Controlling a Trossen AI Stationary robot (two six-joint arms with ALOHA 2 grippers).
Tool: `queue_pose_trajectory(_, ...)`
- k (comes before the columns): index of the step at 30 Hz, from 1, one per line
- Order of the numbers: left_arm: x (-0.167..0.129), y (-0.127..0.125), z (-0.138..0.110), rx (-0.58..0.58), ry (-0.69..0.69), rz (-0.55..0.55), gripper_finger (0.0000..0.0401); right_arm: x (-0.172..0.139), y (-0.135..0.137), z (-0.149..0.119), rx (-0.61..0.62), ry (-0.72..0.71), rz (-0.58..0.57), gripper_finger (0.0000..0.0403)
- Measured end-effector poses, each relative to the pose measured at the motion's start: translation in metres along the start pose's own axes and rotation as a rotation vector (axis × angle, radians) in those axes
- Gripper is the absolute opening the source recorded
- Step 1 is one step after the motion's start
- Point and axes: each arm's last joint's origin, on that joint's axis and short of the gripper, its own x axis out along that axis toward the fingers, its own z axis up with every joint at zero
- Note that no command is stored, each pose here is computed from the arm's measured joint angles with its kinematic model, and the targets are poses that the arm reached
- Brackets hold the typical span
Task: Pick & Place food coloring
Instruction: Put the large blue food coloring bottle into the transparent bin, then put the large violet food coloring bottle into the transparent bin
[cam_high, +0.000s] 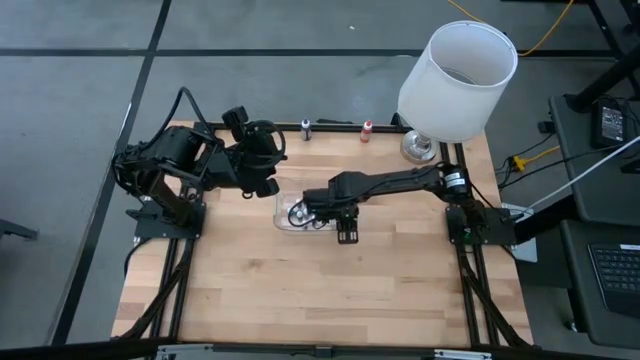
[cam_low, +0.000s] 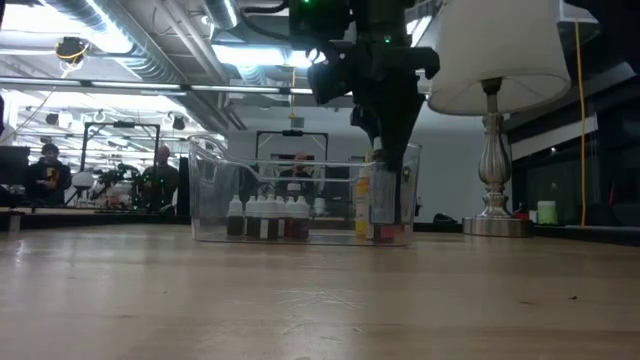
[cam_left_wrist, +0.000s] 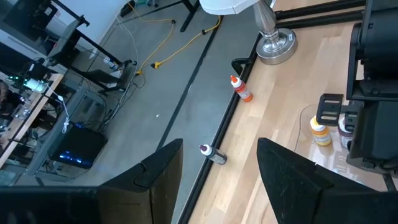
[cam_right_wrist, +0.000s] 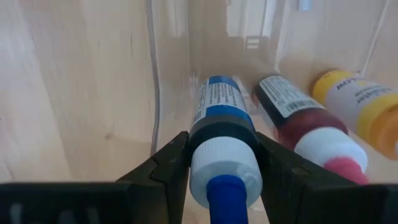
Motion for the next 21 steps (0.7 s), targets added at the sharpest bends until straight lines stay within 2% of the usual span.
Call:
queue_pose_trajectory(4, 0.0000, 0.0000, 0.0000, 0.000, 0.000, 0.000, 0.0200, 0.0014, 0.0000, 0.0007, -0.010, 0.001, 0.000, 0.0159)
queue_pose_trajectory(12, 0.0000, -0.0001, 0.0000, 0.001, 0.001, -0.003, 0.0200, 0.0011, -0.0001, -0.0006, -0.027, 0.013, -0.004, 0.0194)
queue_pose_trajectory(21, 0.0000, -0.0001, 0.0000, 0.001, 0.001, -0.003, 0.0200, 0.0007, -0.0001, -0.0007, -0.026, 0.015, -0.002, 0.0214)
